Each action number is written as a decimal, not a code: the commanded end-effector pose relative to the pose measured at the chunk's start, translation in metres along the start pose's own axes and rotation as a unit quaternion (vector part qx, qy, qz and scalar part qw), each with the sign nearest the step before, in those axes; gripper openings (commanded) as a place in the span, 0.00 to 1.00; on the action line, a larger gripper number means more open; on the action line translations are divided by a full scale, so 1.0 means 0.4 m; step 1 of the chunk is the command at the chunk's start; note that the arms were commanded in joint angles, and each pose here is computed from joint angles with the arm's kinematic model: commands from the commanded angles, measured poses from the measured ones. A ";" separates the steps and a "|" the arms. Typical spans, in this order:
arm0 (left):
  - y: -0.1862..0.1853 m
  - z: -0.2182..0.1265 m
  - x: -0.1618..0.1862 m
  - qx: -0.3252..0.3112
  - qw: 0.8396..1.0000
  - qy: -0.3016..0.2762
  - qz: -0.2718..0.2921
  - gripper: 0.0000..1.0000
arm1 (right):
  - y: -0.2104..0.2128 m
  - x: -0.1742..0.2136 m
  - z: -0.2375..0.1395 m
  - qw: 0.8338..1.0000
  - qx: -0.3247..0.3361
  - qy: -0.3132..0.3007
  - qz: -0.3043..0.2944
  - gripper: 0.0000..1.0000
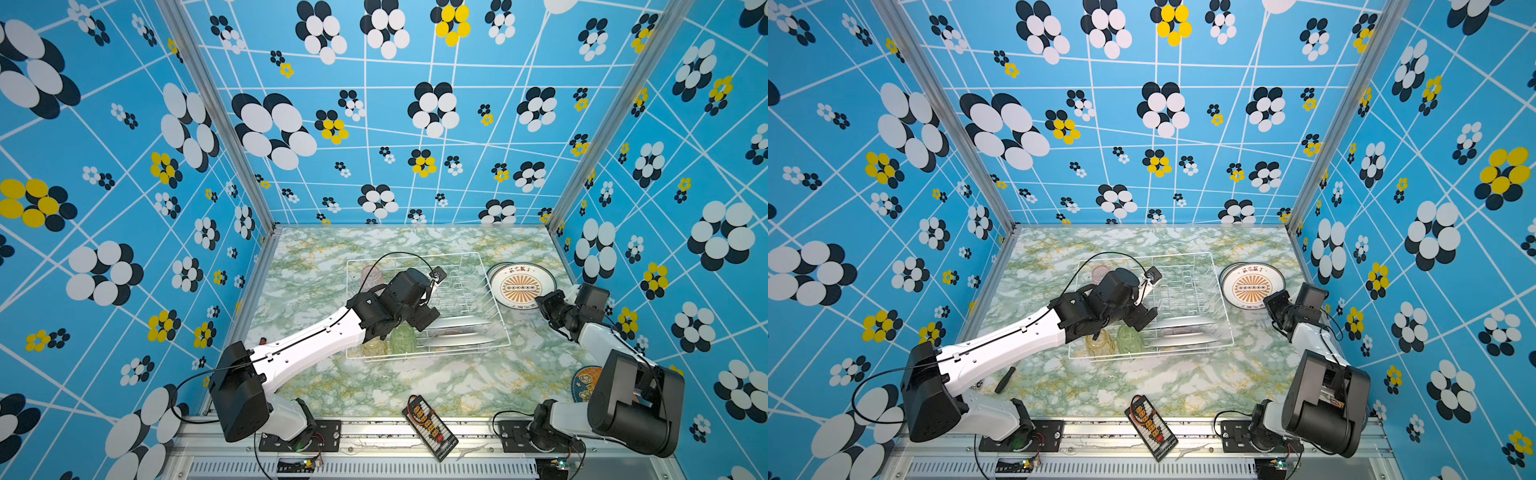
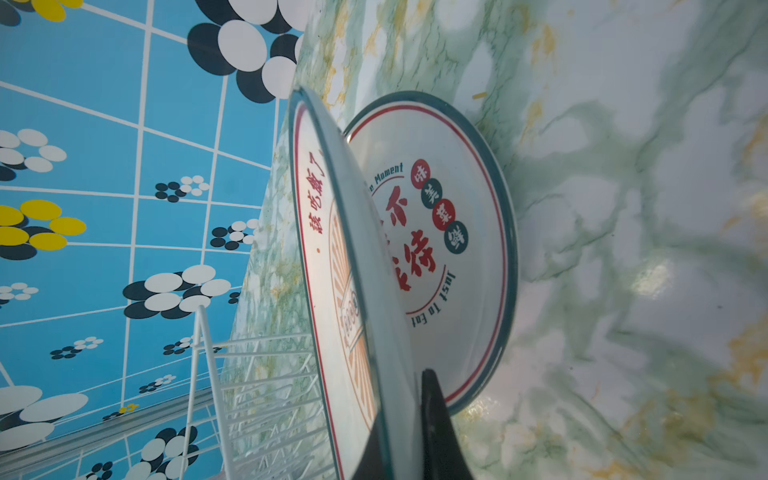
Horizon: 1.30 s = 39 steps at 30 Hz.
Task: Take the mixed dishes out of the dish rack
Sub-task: 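Lower the plate onto the stack with right gripper while left returns, then release the plate and raise the right gripper while left hovers over rack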
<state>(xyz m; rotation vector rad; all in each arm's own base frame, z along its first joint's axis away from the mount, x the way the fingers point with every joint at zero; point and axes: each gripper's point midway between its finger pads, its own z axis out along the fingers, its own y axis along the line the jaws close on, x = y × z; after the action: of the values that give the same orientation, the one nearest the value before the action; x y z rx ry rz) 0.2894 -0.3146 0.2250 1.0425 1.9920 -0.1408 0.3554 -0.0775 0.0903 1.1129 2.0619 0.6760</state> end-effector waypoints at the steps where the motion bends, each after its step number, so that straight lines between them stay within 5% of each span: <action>1: -0.019 -0.006 -0.025 0.025 1.000 -0.008 0.000 0.99 | 0.031 -0.029 0.012 0.999 -0.032 -0.012 -0.011 0.00; 11: -0.053 -0.004 -0.024 0.063 0.998 0.003 -0.001 0.99 | 0.001 -0.012 0.058 1.000 -0.026 0.014 0.002 0.01; 22: -0.052 -0.003 -0.023 0.059 0.998 0.016 0.017 0.99 | -0.047 0.006 0.044 0.998 0.035 0.034 -0.033 0.16; 39: -0.062 0.005 -0.010 0.057 0.997 0.031 0.039 0.99 | -0.090 -0.016 -0.003 0.984 0.148 0.026 -0.100 0.59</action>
<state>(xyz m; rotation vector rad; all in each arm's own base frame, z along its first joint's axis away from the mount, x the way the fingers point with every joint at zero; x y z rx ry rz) 0.2746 -0.3313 0.2171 1.1856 2.0236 -0.1987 0.3463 -0.0948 0.0660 1.0574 2.2709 0.4417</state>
